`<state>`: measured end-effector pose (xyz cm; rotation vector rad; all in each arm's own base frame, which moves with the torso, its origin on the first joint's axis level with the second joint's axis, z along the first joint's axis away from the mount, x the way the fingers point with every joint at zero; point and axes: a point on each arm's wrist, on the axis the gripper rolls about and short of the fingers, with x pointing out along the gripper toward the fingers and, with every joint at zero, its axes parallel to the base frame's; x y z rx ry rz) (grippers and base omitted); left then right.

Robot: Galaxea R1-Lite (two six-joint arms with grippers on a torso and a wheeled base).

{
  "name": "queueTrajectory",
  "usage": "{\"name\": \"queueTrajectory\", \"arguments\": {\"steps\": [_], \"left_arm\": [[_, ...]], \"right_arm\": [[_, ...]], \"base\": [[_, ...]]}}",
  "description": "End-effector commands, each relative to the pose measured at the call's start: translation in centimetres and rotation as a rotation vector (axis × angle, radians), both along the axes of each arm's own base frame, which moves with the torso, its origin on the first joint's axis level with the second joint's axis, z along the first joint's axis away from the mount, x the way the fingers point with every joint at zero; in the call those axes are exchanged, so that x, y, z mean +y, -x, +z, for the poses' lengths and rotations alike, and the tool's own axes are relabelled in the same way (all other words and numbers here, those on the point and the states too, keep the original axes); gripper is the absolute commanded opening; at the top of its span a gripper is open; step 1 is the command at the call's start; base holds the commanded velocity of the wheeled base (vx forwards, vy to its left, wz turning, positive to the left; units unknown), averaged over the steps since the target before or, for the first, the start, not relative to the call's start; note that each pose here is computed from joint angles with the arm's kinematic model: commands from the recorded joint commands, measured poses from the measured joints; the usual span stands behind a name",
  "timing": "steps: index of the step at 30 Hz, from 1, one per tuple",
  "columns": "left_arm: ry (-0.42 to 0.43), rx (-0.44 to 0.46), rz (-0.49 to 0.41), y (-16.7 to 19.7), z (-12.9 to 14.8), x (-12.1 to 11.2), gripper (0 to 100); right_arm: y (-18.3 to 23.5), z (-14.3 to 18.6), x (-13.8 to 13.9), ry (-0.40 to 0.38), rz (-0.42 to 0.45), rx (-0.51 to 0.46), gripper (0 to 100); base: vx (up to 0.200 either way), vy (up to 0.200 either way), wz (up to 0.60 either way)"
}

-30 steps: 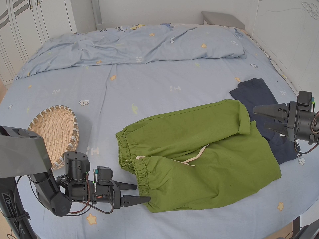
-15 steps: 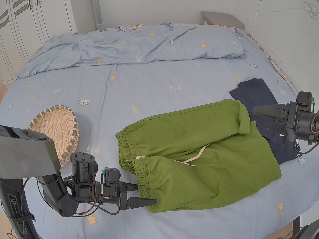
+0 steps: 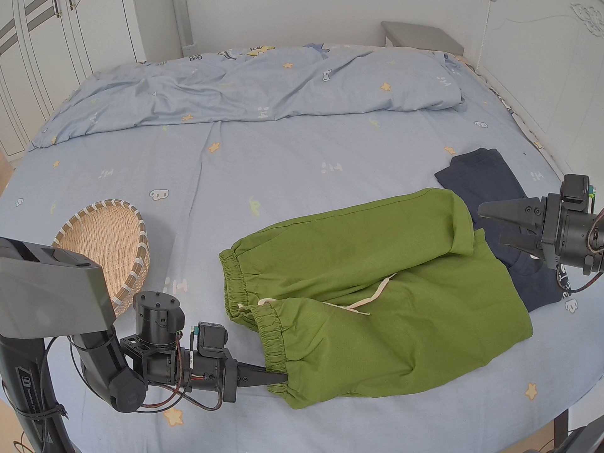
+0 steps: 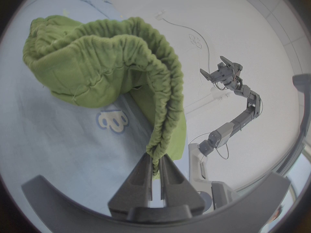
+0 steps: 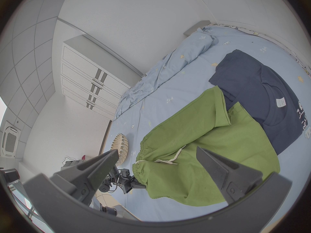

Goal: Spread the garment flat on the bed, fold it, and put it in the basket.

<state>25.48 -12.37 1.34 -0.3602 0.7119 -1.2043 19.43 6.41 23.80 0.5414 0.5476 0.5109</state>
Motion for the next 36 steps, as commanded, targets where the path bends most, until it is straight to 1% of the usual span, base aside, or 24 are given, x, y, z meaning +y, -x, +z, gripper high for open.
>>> {"name": "queueTrajectory", "arguments": {"steps": [1,3,4,5,6,10,11,12,14,17,18,20,23,24,26,28,32,36], "left_arm": [[0.021,0.044,0.009,-0.1,0.3,0.2,0],[0.028,0.088,0.026,0.0,0.4,0.5,0],[0.037,0.113,0.057,0.0,0.6,1.3,0],[0.040,0.116,0.063,0.0,0.8,1.4,0],[0.058,0.136,0.095,0.4,1.7,2.5,0],[0.084,0.207,0.134,1.3,3.3,5.0,0],[0.088,0.222,0.149,1.6,3.7,5.6,0],[0.089,0.255,0.175,2.1,4.2,6.6,0],[0.086,0.310,0.216,2.7,4.7,7.8,0],[0.079,0.354,0.264,3.4,4.9,8.9,0],[0.077,0.375,0.296,3.8,5.0,9.7,0],[0.071,0.393,0.329,4.4,4.9,10.5,0],[0.058,0.399,0.352,5.0,4.7,11.3,0],[0.052,0.404,0.371,5.4,4.5,11.8,0],[0.046,0.411,0.395,5.7,4.3,12.5,0],[0.035,0.411,0.415,6.2,4.1,13.1,0],[0.020,0.402,0.445,6.9,3.9,14.1,0],[0.013,0.402,0.452,7.0,3.7,14.4,0]], "right_arm": [[0.0,0.0,0.1,0.000,0.002,0.001,100],[0.0,-0.1,0.1,0.000,0.002,0.003,100],[0.0,-0.1,0.1,0.000,0.002,0.003,100],[-0.1,-0.1,0.1,0.001,0.004,0.005,100],[0.0,-0.1,0.1,0.000,0.007,0.006,100],[0.2,-0.5,0.6,0.005,0.036,0.018,100],[0.3,-0.5,0.8,0.007,0.046,0.022,100],[0.4,-0.7,1.0,0.008,0.056,0.028,100],[0.4,-1.1,1.2,0.008,0.080,0.046,100],[0.3,-1.8,1.2,0.018,0.110,0.066,100],[0.1,-2.2,1.1,0.021,0.119,0.081,100],[-0.3,-3.0,0.9,0.023,0.119,0.121,100],[-0.4,-4.2,0.1,0.033,0.092,0.165,100],[-0.6,-5.2,-0.5,0.054,0.071,0.191,100],[-0.6,-6.5,-1.3,0.083,0.059,0.223,100],[-0.2,-8.2,-2.2,0.108,0.064,0.265,100],[0.8,-10.4,-4.0,0.121,0.067,0.316,100],[1.5,-12.4,-5.4,0.142,0.059,0.371,100]], "base": [[0.000,0.000,0.00],[0.000,0.000,0.00],[0.000,0.000,0.00],[0.000,0.000,0.00],[0.000,0.000,0.00],[0.000,0.000,0.00],[0.000,0.000,0.00],[0.000,0.000,0.00],[0.000,0.000,0.00],[0.000,0.000,0.00],[0.000,0.000,0.00],[0.000,0.000,0.00],[0.000,0.000,0.00],[0.000,0.000,0.00],[0.000,0.000,0.00],[0.000,0.000,0.00],[0.000,0.000,0.00],[0.000,0.000,0.00]]}}
